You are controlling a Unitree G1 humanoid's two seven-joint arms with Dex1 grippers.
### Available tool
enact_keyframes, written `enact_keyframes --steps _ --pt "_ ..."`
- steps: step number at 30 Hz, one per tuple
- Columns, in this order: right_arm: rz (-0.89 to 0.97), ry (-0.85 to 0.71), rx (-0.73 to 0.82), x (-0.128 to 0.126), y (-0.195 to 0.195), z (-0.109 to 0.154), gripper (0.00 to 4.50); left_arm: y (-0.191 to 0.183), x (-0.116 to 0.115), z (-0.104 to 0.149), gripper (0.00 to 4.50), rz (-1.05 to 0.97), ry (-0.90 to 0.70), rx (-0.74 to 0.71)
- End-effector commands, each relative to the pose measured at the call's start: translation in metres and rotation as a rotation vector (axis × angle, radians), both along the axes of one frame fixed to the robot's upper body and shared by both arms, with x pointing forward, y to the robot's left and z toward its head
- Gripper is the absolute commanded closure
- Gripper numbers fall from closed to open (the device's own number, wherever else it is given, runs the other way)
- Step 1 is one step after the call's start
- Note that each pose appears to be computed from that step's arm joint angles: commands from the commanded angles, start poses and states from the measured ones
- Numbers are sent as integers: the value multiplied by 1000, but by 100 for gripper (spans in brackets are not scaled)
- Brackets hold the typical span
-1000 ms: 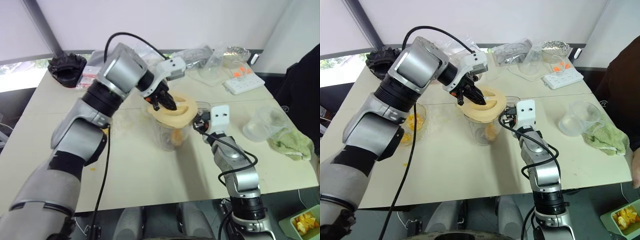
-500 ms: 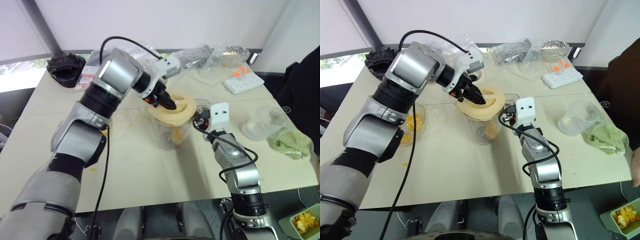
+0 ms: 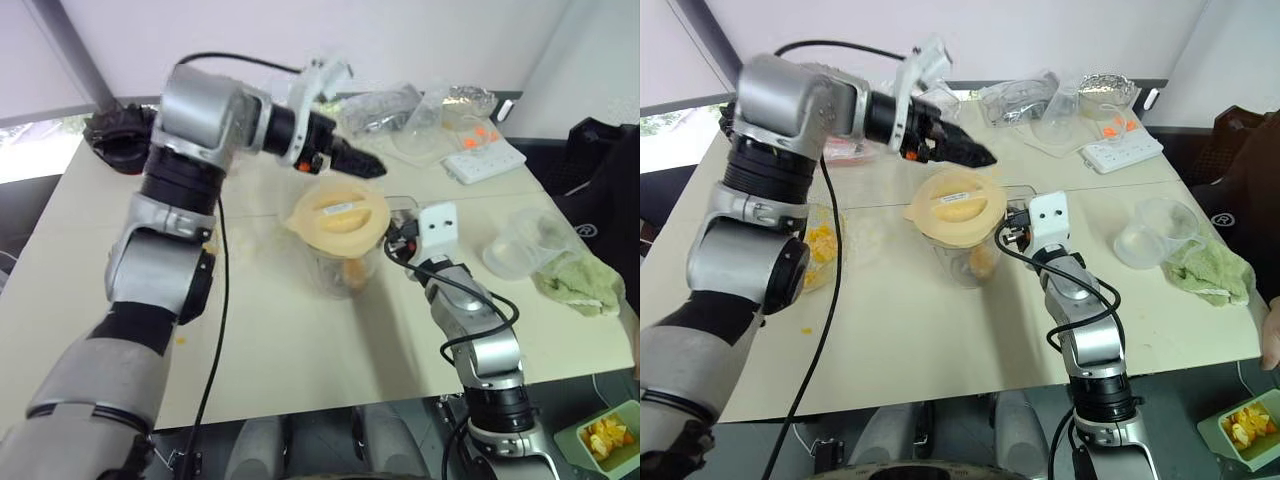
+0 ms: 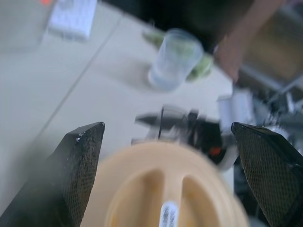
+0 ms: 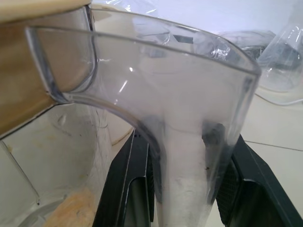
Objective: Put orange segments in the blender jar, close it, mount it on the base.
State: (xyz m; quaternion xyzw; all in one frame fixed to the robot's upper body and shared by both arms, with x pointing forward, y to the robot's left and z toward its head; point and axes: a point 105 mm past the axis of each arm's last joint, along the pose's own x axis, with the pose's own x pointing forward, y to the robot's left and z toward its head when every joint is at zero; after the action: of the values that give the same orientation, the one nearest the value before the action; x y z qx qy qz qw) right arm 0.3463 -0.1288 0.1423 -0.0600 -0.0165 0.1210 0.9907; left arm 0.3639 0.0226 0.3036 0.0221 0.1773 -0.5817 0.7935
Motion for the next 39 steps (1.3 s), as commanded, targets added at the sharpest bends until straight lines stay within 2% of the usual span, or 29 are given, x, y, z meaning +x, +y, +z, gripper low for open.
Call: enact_keyframes --steps 1,5,8,10,12,17,19,23,27,33,39 --pt "-16 -46 21 -4 -6 15 350 18 -1 18 5 32 -88 -70" --pt "-42 -70 33 -4 -17 30 350 56 7 4 5 193 -163 -45" --pt "-74 -102 81 0 -28 57 350 86 1 -14 5 292 -227 -61" --pt "-85 -112 90 2 -34 70 350 93 -8 -25 5 310 -253 -81" --pt "-100 -126 91 7 -39 87 350 96 -19 -47 5 316 -256 -99" --pt "-143 -165 97 20 -54 132 350 99 -33 -102 5 385 -262 -21" --pt "-161 -181 99 26 -59 150 350 99 -36 -116 5 415 -246 -16" --pt "-171 -266 65 44 -53 215 350 96 -35 -127 5 477 -211 -80" --pt "-116 -299 82 58 -30 246 350 104 -30 -128 5 550 -222 -118" --pt "-41 -329 142 78 9 275 350 99 -42 -131 5 547 -232 -171" --pt "24 -300 181 91 43 269 350 94 -49 -134 5 559 -247 -172"
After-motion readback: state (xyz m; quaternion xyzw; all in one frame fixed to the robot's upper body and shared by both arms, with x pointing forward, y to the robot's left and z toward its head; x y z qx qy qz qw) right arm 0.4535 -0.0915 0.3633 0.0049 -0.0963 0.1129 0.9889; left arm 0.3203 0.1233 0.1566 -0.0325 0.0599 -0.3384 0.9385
